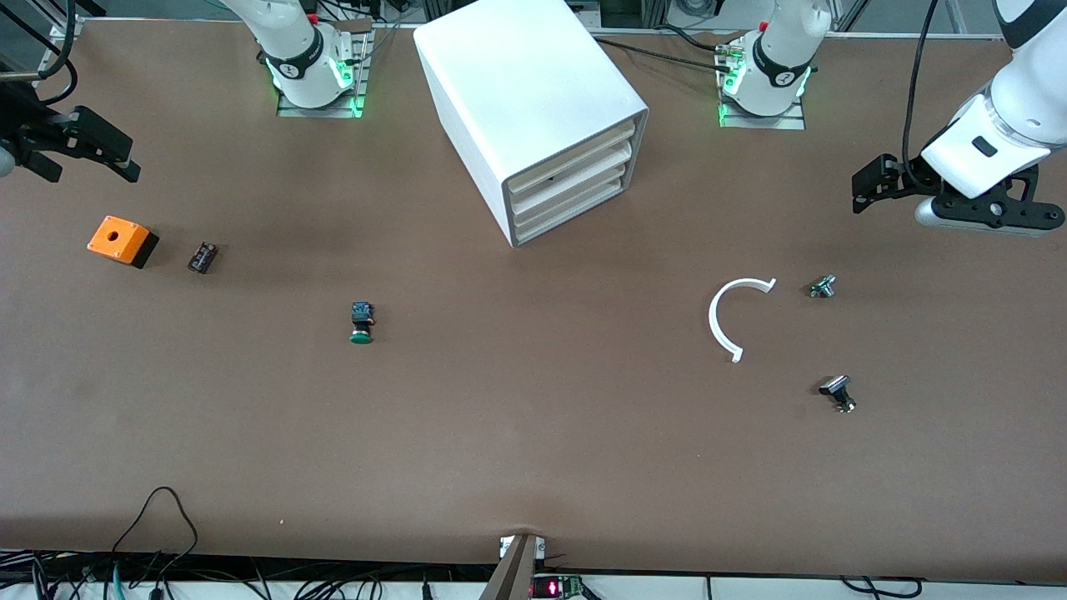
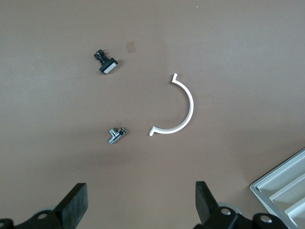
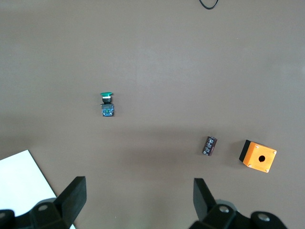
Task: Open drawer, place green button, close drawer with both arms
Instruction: 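Reach the right gripper toward the green push button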
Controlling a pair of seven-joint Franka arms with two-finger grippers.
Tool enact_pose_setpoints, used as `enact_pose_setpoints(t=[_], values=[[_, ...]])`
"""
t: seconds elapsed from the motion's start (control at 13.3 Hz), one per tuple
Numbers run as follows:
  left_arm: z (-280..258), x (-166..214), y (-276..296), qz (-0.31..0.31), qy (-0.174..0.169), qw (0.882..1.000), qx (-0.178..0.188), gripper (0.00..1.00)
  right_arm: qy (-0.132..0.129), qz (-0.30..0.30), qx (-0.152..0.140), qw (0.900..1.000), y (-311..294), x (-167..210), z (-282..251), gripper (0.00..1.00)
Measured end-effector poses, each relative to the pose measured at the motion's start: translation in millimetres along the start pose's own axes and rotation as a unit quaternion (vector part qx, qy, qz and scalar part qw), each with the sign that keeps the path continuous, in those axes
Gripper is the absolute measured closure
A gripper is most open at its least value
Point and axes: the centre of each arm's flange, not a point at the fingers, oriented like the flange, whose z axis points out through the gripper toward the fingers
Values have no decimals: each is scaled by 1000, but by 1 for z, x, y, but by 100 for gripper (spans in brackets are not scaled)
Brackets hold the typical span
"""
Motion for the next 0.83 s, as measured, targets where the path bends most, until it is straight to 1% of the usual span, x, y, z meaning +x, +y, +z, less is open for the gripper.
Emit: enact_pose_setpoints(t=[0.15,0.38,0.53,0.83], values=[[0,0,0,0,0,1000,0,0,4,14,0,1000,0,1,-1,0],[0,0,0,0,0,1000,0,0,3,19,1,1000,-2,1,1,0],[0,0,0,0,0,1000,0,0,-13,17,0,1000,-5,2,12,0],[0,0,0,0,0,1000,0,0,-52,3,4,999,-22,15,55,0]])
